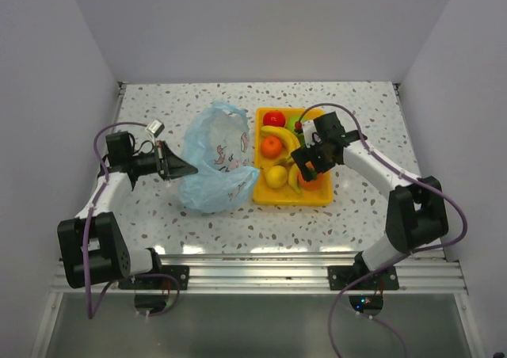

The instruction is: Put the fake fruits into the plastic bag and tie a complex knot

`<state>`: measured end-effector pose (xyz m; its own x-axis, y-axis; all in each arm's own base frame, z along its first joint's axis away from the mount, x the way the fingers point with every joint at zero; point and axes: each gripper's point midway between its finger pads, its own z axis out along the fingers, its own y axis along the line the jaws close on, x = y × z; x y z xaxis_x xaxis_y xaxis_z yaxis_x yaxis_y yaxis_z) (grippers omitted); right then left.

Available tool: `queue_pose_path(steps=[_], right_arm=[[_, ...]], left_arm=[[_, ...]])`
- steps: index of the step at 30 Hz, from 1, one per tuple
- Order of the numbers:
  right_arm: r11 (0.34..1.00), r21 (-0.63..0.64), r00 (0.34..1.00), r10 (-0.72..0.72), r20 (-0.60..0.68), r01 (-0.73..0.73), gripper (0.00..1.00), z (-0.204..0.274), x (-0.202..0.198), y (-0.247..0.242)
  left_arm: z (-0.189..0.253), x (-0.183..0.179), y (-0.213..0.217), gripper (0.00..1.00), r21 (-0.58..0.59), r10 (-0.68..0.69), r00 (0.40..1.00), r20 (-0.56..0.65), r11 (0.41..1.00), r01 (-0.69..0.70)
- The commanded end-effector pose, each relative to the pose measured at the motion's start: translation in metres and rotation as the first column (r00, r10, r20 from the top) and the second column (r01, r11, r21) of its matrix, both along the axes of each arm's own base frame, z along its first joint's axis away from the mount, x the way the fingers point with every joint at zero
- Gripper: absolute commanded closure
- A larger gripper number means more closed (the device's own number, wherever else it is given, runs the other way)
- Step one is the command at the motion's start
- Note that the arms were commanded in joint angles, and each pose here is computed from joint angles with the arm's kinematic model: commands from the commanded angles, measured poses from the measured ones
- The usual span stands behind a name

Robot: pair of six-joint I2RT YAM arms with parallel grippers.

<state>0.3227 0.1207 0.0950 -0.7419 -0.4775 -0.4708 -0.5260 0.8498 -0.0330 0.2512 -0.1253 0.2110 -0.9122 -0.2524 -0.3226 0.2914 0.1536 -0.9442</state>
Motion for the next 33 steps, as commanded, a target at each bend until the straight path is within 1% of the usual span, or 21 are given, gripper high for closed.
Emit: queue_pose_path(steps=[1, 5, 13, 18, 25, 28, 33], right_arm=[[0.995, -0.095, 1.000, 0.006, 0.027, -0.003, 0.01, -0.003, 0.014, -0.009], [0.993, -0.119, 1.000, 0.019, -0.005, -0.020, 0.01, -0.017, 0.014, -0.005], [0.991, -0.115, 0.996, 0.062, -0.061, -0.069, 0.02, -0.031, 0.010, 0.005], [0.990, -0.106, 0.996, 0.088, -0.022, -0.090, 0.02, -0.018, 0.011, 0.012], [0.988, -0.088, 0.989, 0.134, 0.061, -0.129, 0.02, 0.014, 0.014, 0.025], [0.986, -0.093, 0.988, 0.143, 0.056, -0.137, 0.01, 0.017, 0.016, 0.026], [0.978, -0.135, 0.987, 0.162, -0.005, -0.161, 0.01, -0.006, 0.015, 0.022]], left_arm=[[0.011, -0.005, 0.001, 1.00, -0.019, -0.028, 0.998, 0.057, 0.999, 0.029], [0.011, -0.005, 0.001, 1.00, -0.021, -0.031, 0.998, 0.058, 0.999, 0.032], [0.009, -0.004, 0.002, 1.00, -0.020, -0.028, 0.998, 0.053, 0.999, 0.030], [0.008, -0.003, 0.002, 1.00, -0.018, -0.025, 0.998, 0.049, 1.000, 0.026], [0.008, -0.003, 0.002, 1.00, -0.017, -0.024, 0.998, 0.050, 1.000, 0.025], [0.007, -0.003, 0.002, 1.00, -0.018, -0.025, 0.999, 0.047, 1.000, 0.026], [0.009, -0.003, 0.002, 1.00, -0.016, -0.024, 0.998, 0.055, 1.000, 0.025]])
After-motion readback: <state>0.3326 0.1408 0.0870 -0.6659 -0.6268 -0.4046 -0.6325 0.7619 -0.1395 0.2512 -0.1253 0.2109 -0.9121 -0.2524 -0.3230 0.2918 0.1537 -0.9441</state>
